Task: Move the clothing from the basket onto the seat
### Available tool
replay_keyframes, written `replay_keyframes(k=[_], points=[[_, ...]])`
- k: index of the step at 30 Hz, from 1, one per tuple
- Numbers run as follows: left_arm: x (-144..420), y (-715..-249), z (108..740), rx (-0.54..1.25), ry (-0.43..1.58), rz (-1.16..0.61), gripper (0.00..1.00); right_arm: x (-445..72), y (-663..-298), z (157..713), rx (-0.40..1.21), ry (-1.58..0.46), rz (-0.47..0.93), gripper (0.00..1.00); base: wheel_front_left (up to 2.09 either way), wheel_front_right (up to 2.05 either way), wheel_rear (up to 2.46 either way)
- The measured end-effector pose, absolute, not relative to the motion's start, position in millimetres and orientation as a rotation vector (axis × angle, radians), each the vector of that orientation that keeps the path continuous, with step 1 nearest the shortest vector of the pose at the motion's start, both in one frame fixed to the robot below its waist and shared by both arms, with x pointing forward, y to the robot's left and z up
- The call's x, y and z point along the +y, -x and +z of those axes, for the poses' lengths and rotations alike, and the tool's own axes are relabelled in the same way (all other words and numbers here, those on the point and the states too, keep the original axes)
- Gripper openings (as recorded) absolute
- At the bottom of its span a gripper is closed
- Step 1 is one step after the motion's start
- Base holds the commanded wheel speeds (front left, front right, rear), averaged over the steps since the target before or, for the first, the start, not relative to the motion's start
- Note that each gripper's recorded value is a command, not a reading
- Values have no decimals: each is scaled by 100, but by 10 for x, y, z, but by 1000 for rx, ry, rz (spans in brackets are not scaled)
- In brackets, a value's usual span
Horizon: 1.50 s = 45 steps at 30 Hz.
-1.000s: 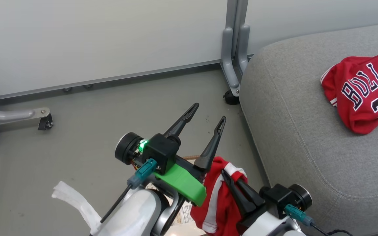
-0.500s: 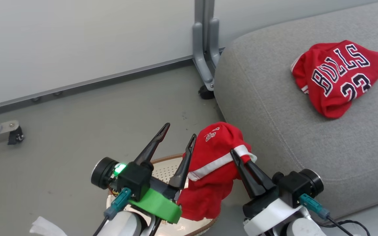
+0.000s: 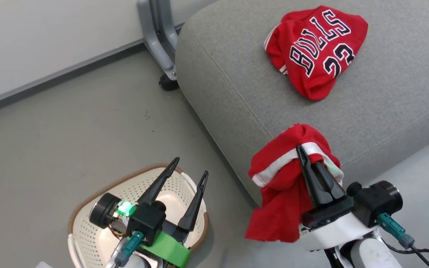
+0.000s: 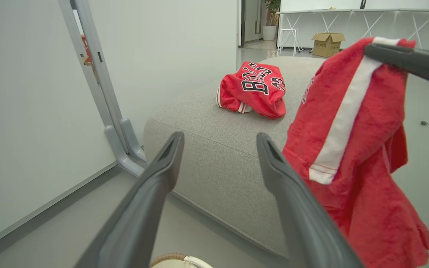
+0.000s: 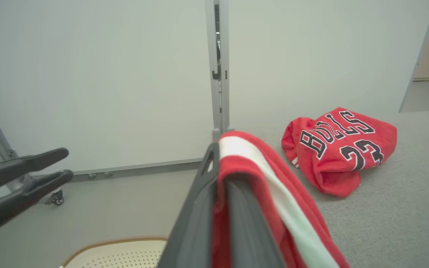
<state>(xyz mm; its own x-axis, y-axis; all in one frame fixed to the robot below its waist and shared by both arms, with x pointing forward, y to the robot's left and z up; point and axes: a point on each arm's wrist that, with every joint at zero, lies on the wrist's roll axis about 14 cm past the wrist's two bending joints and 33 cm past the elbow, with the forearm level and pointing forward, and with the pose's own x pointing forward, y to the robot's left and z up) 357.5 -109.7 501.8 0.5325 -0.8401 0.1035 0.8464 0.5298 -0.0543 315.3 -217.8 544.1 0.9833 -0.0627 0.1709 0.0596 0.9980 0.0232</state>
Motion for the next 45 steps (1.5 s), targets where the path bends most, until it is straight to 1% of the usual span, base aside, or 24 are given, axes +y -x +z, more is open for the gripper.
replay_keyframes(k=[6, 10, 15, 19, 22, 25, 28, 30, 33, 35, 36, 37, 38, 39, 40, 45], points=[[-1322, -3507, 4713, -6, 103, -1135, 100, -2387, -3170, 5361, -131, 8, -138, 0, 0, 0, 0], [-1427, -3549, 4536, 24, 116, -1181, 100, -2537, -3382, 5473, -155, 51, -160, 0, 0, 0, 0], [-1529, -3589, 4347, 63, 168, -1214, 100, -2794, -3812, 5895, -262, 155, -157, 0, 0, 0, 0], [-1596, -3691, 4252, 69, 200, -1226, 100, -3182, -4180, 6363, -351, 333, -181, 0, 0, 0, 0], [-1576, -3779, 4144, 79, 202, -1215, 100, -3404, -4465, 6645, -399, 428, -195, 0, 0, 0, 0], [-1517, -3862, 4036, 88, 192, -1205, 100, -3640, -4807, 6784, -391, 519, -202, 0, 0, 0, 0], [-1424, -3999, 3979, 75, 180, -1168, 100, -3867, -5100, 6733, -351, 541, -226, 0, 0, 0, 0], [-1360, -4094, 3949, 76, 185, -1126, 100, -4035, -5239, 6583, -307, 525, -259, 0, 0, 0, 0], [-1256, -4203, 3900, 84, 188, -1063, 100, -4237, -5384, 6040, -164, 495, -285, 0, 0, 0, 0], [-1179, -4257, 3848, 96, 185, -1026, 100, -4293, -5416, 5678, -86, 456, -296, 0, 0, 0, 0], [-1132, -4278, 3803, 108, 182, -1007, 100, -4325, -5404, 5456, -40, 425, -309, 13, 0, 0, 0], [-1097, -4291, 3773, 115, 179, -993, 100, -4339, -5383, 5294, -7, 405, -316, 32, 0, 0, 0], [-1057, -4302, 3736, 126, 176, -980, 100, -4358, -5344, 5103, 34, 380, -328, 47, 0, 0, 0], [-1023, -4305, 3708, 134, 175, -969, 100, -4389, -5291, 4955, 62, 355, -347, 89, 0, 0, 0], [-991, -4321, 3689, 143, 175, -954, 100, -4399, -5253, 4860, 79, 339, -357, 100, 0, 0, 0], [-803, -4373, 3607, 190, 171, -874, 100, -4326, -4969, 4574, 123, 296, -380, 100, 0, 0, 0]])
